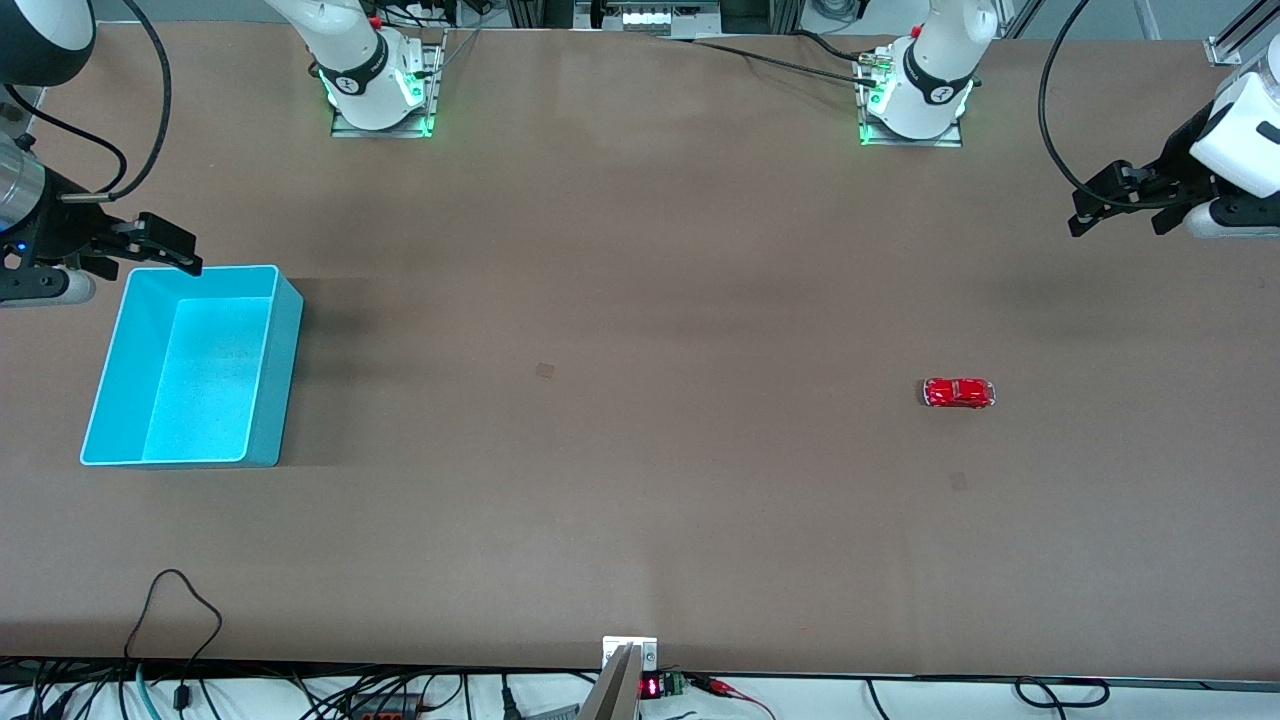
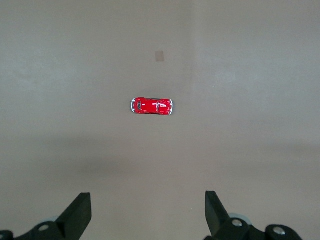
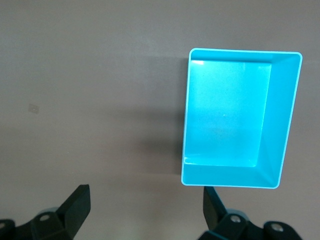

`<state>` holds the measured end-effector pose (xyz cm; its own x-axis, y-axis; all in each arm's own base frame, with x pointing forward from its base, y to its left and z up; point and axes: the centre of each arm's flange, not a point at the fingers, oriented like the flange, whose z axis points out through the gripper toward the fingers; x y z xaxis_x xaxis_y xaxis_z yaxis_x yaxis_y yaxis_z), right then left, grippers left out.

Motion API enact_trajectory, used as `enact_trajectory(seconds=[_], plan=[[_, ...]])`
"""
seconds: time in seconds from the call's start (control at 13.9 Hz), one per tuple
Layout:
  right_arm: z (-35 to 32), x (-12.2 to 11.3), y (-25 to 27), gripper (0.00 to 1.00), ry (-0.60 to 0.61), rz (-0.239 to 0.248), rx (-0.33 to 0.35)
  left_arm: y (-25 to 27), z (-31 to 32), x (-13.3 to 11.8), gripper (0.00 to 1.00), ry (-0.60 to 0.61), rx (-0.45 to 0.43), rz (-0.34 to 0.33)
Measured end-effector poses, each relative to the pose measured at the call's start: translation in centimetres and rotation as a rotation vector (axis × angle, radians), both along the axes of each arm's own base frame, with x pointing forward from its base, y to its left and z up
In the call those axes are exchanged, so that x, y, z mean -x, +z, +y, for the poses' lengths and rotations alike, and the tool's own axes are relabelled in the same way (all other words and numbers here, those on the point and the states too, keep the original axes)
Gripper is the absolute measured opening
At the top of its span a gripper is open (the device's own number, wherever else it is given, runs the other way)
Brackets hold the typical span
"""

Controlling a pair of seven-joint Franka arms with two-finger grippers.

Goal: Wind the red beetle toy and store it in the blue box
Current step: 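Move the left gripper over the red toy car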

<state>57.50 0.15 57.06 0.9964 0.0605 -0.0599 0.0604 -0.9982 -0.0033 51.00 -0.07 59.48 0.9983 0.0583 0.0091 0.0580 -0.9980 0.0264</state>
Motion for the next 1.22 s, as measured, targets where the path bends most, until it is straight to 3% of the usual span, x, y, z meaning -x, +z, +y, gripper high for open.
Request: enact_trajectory(seconds=[0.29,0.57,0.72,1.01,1.22], plan=[[0.0,0.0,0.0,1.0,0.0,0.001,0.0,-0.2,0.0,0.2,1.0,-0.028,0.0,0.02],[0.0,0.2,-0.2,1.0,0.0,0.015,0.0,-4.3,0.0,-0.7,1.0,-0.228,0.012,0.099],[0.0,0.3,-0.4,1.0,0.0,0.024,0.0,-8.0,0.0,-2.3,1.0,-0.369,0.029,0.138],[0.1,-0.2,-2.6,1.0,0.002,0.069,-0.001,-16.6,0.2,-5.6,1.0,-0.706,0.059,0.133],[0.3,-0.9,-4.8,1.0,0.005,0.109,-0.002,-23.3,0.4,-6.9,1.0,-0.972,0.048,0.064]])
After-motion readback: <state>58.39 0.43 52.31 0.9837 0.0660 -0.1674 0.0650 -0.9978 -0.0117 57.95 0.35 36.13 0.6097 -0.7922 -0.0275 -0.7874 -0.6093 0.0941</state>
